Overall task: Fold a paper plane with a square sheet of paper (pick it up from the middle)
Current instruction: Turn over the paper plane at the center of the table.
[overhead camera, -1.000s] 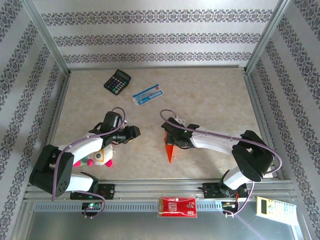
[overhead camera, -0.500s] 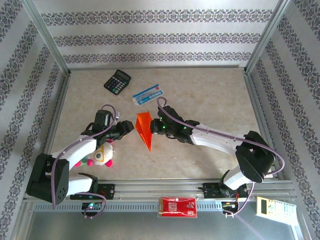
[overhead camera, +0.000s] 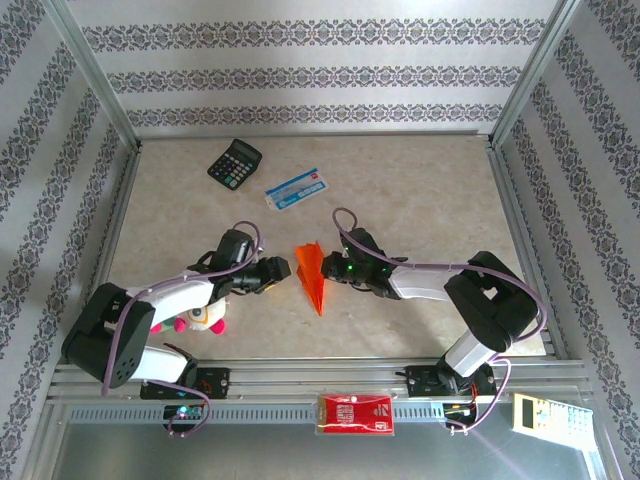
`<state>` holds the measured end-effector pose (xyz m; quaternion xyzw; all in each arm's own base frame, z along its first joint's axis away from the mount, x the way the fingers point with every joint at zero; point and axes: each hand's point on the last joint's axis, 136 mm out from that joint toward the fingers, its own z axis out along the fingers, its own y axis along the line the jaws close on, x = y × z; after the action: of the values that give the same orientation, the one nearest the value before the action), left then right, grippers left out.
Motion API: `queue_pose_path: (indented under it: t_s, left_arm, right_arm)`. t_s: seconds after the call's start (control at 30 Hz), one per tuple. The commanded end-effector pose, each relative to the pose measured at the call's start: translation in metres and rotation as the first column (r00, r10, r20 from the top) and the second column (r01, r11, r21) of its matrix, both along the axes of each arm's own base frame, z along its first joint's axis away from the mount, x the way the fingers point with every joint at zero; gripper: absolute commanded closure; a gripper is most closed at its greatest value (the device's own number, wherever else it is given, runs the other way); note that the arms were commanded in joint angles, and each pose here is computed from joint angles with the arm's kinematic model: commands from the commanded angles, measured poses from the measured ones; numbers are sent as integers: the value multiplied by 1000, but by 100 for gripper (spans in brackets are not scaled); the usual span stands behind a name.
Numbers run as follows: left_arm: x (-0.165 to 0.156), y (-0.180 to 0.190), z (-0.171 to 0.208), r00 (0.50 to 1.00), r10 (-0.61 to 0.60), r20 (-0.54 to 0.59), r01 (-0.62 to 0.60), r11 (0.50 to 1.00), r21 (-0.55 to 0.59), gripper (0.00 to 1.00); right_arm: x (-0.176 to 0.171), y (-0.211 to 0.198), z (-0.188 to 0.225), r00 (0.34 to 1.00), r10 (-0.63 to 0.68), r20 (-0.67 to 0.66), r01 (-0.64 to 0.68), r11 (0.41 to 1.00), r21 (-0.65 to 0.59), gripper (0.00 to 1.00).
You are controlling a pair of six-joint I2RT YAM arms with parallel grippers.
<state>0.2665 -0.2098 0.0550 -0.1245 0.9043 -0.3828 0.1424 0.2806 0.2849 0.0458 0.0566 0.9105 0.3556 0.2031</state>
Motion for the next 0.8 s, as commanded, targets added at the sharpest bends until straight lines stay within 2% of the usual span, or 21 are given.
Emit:
queue_pose_path:
  t_s: [0.0, 0.27, 0.5, 0.7, 0.77]
  left_arm:
    - [8, -9, 0, 1000, 2, 21, -2, 1000, -25, 46]
    - [11, -27, 3, 998, -60, 28, 62, 997, -51, 48]
    - [12, -49, 20, 993, -104, 63, 111, 987, -113, 46]
    - [18, -56, 17, 991, -125, 57, 129, 988, -83, 45]
    - [22, -60, 15, 989, -138, 54, 141, 987, -72, 48]
  right_arm:
    - [1, -1, -2, 1000, -13, 6, 12, 999, 46, 100]
    - [-3, -24, -13, 998, -67, -14, 67, 997, 28, 100]
    - [-4, -24, -10, 998, -61, -8, 62, 997, 36, 100]
    - [-4, -24, -10, 998, -61, -8, 62, 997, 36, 100]
    - [-4, -24, -11, 998, -62, -10, 62, 997, 35, 100]
